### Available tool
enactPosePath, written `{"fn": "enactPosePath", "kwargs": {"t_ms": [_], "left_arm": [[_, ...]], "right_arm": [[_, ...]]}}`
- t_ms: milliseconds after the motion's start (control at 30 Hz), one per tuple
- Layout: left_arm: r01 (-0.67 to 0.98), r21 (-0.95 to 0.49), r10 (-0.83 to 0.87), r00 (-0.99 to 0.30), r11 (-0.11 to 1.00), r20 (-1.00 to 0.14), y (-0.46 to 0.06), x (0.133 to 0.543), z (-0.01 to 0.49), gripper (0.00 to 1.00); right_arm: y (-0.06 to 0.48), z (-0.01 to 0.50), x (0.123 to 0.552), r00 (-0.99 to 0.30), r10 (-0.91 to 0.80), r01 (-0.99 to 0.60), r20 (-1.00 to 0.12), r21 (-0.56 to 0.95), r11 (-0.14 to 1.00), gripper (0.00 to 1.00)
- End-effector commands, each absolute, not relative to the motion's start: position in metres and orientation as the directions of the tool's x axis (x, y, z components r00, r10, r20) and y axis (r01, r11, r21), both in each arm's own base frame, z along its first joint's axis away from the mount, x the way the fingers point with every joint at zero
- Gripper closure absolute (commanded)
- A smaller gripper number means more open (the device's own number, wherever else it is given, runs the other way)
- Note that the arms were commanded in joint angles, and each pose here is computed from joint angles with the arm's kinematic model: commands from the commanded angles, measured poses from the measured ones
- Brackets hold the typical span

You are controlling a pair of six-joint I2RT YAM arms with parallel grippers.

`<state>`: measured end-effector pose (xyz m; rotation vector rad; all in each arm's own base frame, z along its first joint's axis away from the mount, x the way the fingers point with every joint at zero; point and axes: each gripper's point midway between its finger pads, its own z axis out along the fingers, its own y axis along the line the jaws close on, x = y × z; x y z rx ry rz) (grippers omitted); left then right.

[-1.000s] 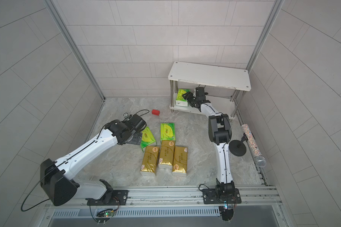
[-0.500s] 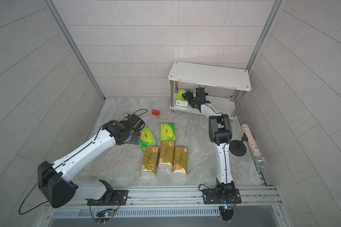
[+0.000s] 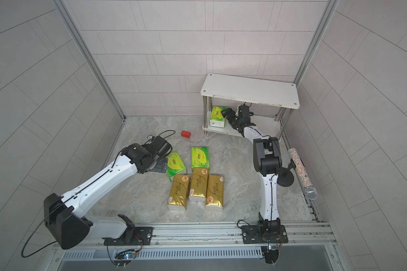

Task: Place the tissue boxes on the shelf by color
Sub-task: Place a box of tissues on the shelf, then pick up the box of tissues from the center of the board.

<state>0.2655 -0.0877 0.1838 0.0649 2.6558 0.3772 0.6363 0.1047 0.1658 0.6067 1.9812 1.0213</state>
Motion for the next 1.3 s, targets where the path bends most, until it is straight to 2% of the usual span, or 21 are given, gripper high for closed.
{"fn": "enactPosePath", "kwargs": {"t_ms": [0, 233, 567, 800, 967, 1100, 1267], "left_arm": [[-0.015, 0.275, 0.111, -0.892, 0.961, -0.438, -0.083, 0.262, 0.187, 0.0], [-0.016, 0.276, 0.112, -0.891, 0.961, -0.44, -0.083, 0.266, 0.187, 0.0], [-0.005, 0.263, 0.114, -0.894, 0.965, -0.433, -0.089, 0.273, 0.183, 0.0], [0.006, 0.254, 0.117, -0.898, 0.967, -0.424, -0.094, 0.277, 0.18, 0.0], [0.01, 0.252, 0.118, -0.901, 0.968, -0.418, -0.096, 0.278, 0.179, 0.0], [0.012, 0.244, 0.116, -0.902, 0.97, -0.417, -0.098, 0.278, 0.18, 0.0], [0.011, 0.241, 0.114, -0.902, 0.97, -0.417, -0.097, 0.277, 0.182, 0.0]], "right_arm": [[0.107, 0.216, 0.624, -0.52, 0.694, -0.043, -0.497, 0.827, 0.56, 0.08], [0.108, 0.221, 0.58, -0.532, 0.659, -0.048, -0.532, 0.796, 0.603, 0.08], [0.113, 0.196, 0.474, -0.603, 0.578, 0.021, -0.55, 0.713, 0.701, 0.07], [0.148, 0.166, 0.4, -0.715, 0.456, -0.01, -0.53, 0.66, 0.751, 0.06], [0.187, 0.144, 0.358, -0.81, 0.328, -0.093, -0.486, 0.658, 0.747, 0.05], [0.212, 0.128, 0.341, -0.859, 0.258, -0.139, -0.441, 0.687, 0.714, 0.05], [0.229, 0.117, 0.345, -0.879, 0.234, -0.153, -0.416, 0.709, 0.688, 0.05]]}}
